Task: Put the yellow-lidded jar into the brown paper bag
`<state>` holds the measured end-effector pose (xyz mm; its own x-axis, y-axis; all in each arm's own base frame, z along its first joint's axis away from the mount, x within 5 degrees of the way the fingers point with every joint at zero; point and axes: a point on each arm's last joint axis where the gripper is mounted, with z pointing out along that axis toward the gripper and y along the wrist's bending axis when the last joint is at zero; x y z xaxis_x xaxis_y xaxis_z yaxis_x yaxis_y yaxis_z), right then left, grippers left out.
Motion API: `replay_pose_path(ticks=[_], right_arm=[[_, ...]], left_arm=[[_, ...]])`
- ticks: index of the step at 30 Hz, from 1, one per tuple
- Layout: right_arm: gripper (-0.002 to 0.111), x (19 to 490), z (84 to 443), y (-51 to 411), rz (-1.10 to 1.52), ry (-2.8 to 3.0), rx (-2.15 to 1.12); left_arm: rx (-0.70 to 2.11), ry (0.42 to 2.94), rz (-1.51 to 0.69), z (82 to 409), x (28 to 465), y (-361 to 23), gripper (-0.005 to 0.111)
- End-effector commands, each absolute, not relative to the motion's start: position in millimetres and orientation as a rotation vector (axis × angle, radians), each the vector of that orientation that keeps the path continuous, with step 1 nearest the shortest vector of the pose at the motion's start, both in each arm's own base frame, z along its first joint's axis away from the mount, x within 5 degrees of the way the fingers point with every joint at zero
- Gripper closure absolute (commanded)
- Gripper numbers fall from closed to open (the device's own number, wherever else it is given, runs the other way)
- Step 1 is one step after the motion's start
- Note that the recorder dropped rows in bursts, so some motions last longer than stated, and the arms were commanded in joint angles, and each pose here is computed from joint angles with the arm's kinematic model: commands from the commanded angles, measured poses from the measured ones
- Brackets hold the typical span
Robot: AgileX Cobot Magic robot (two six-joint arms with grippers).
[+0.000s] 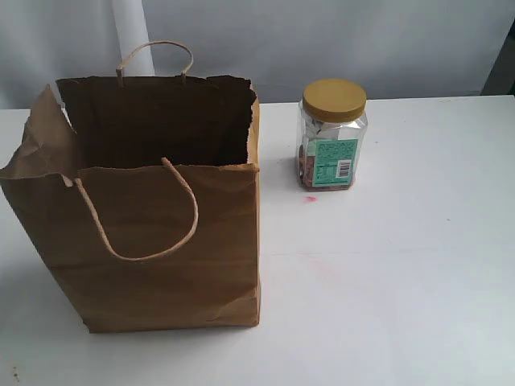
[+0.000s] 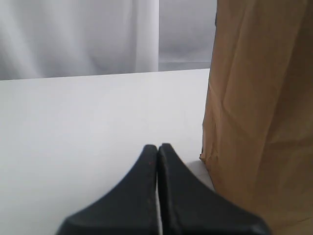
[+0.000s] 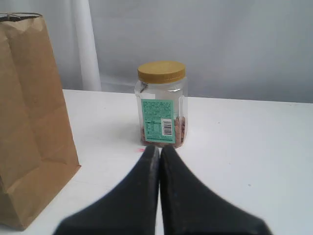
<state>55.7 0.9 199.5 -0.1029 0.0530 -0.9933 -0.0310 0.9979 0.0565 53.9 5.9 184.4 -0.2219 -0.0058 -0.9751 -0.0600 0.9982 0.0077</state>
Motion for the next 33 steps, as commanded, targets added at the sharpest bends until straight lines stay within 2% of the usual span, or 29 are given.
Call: replay_pose_path(ticks=[1, 13, 27, 33], right_arm=[[0.108, 56, 198, 1, 0.058, 1.669, 0.006], [0.108, 56, 199, 1, 0.059, 1.661, 0.005], [0.108, 52, 233, 6, 0.124, 1.291, -0.036], [0.108, 49, 247, 3, 0.196, 1.393, 0.07]], left_arm=[[-0.048, 1.786, 0.038, 186, 54, 5, 0.106], [-0.048, 1.786, 0.038, 186, 54, 5, 0.106], [-0.048, 1.786, 0.038, 186, 54, 5, 0.106], [-0.048, 1.786, 0.038, 186, 54, 5, 0.106]])
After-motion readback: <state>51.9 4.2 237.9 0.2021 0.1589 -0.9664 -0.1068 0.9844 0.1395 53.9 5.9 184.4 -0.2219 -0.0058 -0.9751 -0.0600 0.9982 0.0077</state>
